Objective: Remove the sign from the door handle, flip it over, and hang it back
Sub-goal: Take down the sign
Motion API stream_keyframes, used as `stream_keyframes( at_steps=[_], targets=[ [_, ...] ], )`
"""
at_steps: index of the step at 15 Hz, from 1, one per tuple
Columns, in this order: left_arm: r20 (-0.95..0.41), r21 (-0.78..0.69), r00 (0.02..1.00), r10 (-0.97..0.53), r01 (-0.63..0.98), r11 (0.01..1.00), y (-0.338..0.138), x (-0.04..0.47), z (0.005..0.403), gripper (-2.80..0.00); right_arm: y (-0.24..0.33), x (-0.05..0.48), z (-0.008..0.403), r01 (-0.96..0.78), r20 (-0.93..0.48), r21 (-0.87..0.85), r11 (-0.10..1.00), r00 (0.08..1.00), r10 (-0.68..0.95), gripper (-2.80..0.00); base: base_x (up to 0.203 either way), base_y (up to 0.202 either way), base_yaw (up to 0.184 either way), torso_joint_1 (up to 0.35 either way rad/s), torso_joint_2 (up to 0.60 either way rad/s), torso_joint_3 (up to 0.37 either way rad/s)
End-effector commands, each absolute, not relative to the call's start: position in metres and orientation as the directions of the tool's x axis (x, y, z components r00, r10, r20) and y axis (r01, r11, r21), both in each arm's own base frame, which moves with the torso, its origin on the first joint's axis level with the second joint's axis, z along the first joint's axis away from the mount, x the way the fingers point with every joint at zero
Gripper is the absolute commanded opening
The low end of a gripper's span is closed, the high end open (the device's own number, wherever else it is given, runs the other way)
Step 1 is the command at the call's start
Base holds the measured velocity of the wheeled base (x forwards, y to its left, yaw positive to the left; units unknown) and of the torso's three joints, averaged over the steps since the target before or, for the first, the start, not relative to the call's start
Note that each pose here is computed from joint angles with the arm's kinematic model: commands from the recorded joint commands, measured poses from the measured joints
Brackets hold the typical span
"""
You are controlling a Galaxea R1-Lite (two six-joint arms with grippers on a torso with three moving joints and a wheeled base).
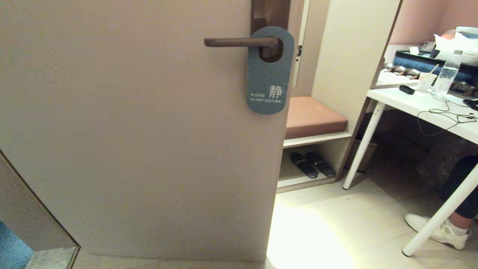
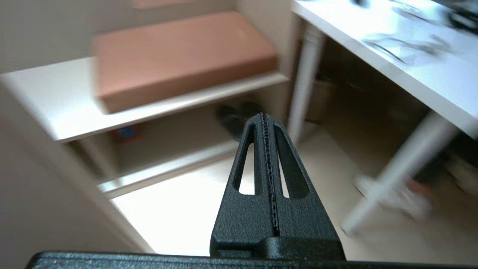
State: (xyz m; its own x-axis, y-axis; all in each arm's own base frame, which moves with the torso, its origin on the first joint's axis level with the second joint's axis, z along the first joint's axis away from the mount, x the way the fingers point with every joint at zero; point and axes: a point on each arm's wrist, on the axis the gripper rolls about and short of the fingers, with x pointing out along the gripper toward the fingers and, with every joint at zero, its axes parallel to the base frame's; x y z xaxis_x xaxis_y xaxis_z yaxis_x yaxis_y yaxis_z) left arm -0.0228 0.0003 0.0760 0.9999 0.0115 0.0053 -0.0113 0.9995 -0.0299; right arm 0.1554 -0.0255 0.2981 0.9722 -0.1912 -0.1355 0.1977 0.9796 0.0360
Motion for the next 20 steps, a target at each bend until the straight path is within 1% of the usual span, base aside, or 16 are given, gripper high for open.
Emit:
stream_keyframes(
  at_steps=[1,3,5,7,10,15,20],
  targets=[
    [0.006,-0.031,1.0,0.012,-0.012,0.999,0.0,-0.023,0.076,-2.8,-0.026,0.178,0.304,0.066,-0.148,0.015,0.998,0.987,-0.063,-2.8,0.0,0.0,0.0,0.0,0.0,0.0],
    [0.006,-0.031,1.0,0.012,-0.012,0.999,0.0,-0.023,0.076,-2.8,-0.024,0.187,0.31,-0.085,-0.137,-0.027,0.996,0.987,0.081,-2.8,0.0,0.0,0.0,0.0,0.0,0.0],
    [0.006,-0.031,1.0,0.012,-0.012,0.999,0.0,-0.023,0.076,-2.8,-0.024,0.205,0.315,-0.227,-0.132,-0.072,0.971,0.967,0.217,-2.8,0.0,0.0,0.0,0.0,0.0,0.0],
    [0.006,-0.031,1.0,0.012,-0.012,0.999,0.0,-0.023,0.076,-2.8,-0.022,0.222,0.321,-0.405,-0.12,-0.079,0.911,0.911,0.395,-2.8,0.0,0.0,0.0,0.0,0.0,0.0],
    [0.006,-0.031,1.0,0.012,-0.012,0.999,0.0,-0.023,0.076,-2.8,-0.019,0.238,0.32,-0.616,-0.118,-0.039,0.787,0.785,0.608,-2.8,0.0,0.0,0.0,0.0,0.0,0.0],
    [0.006,-0.031,1.0,0.012,-0.012,0.999,0.0,-0.023,0.076,-2.8,-0.009,0.269,0.309,-0.744,-0.148,0.044,0.666,0.655,0.741,-2.8,0.0,0.0,0.0,0.0,0.0,0.0],
    [0.006,-0.031,1.0,0.012,-0.012,0.999,0.0,-0.023,0.076,-2.8,0.025,0.315,0.305,-0.846,-0.152,0.077,0.528,0.514,0.844,-2.8,0.0,0.0,0.0,0.0,0.0,0.0]
  ],
)
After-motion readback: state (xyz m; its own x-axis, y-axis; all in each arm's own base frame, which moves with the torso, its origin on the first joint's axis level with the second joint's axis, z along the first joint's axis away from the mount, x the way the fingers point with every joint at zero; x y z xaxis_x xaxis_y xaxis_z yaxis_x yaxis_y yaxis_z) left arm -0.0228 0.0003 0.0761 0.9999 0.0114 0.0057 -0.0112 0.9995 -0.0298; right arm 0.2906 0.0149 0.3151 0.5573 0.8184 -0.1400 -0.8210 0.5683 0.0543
